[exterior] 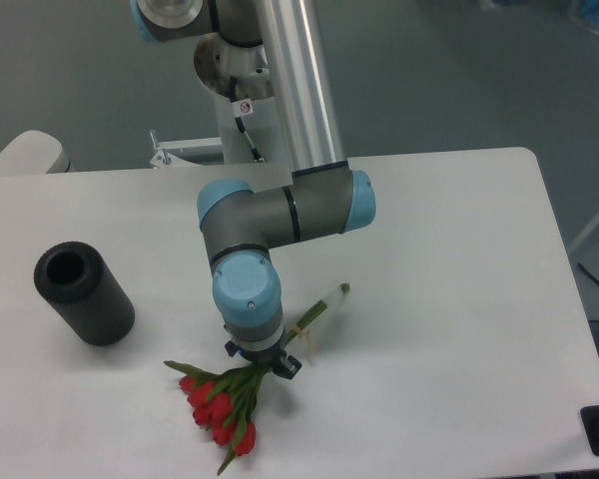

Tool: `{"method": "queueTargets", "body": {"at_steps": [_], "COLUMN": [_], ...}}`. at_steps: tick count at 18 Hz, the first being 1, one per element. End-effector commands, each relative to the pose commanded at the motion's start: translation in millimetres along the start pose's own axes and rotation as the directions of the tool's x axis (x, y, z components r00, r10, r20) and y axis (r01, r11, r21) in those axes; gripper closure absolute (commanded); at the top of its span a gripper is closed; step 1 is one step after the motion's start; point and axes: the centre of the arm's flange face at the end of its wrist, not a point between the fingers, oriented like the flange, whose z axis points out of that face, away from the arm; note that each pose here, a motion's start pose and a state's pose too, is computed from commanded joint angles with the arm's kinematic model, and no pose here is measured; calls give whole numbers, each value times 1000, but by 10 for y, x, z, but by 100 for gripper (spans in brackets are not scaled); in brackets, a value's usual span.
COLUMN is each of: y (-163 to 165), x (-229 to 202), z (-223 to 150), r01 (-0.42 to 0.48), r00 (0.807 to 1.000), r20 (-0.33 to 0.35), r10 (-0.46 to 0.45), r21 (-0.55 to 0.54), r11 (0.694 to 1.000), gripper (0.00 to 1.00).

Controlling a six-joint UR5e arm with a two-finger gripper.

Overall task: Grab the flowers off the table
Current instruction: 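Lift the held tulips and carry them away from the black vase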

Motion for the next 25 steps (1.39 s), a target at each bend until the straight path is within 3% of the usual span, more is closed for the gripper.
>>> {"method": "queueTargets", "body": {"at_steps": [11, 14, 22, 25], "y": [297, 429, 639, 640], "x": [-671, -849, -1185, -1264], "z": [-370, -462, -384, -356], "r01": [81, 10, -16, -37], "r00": [997, 999, 999, 996], "r20": [-13, -37, -44, -77], "r10": [-81, -9, 18, 38], "r21": [5, 25, 31, 14], "r11": [997, 1000, 999, 999], "gripper": [100, 100, 100, 100]}}
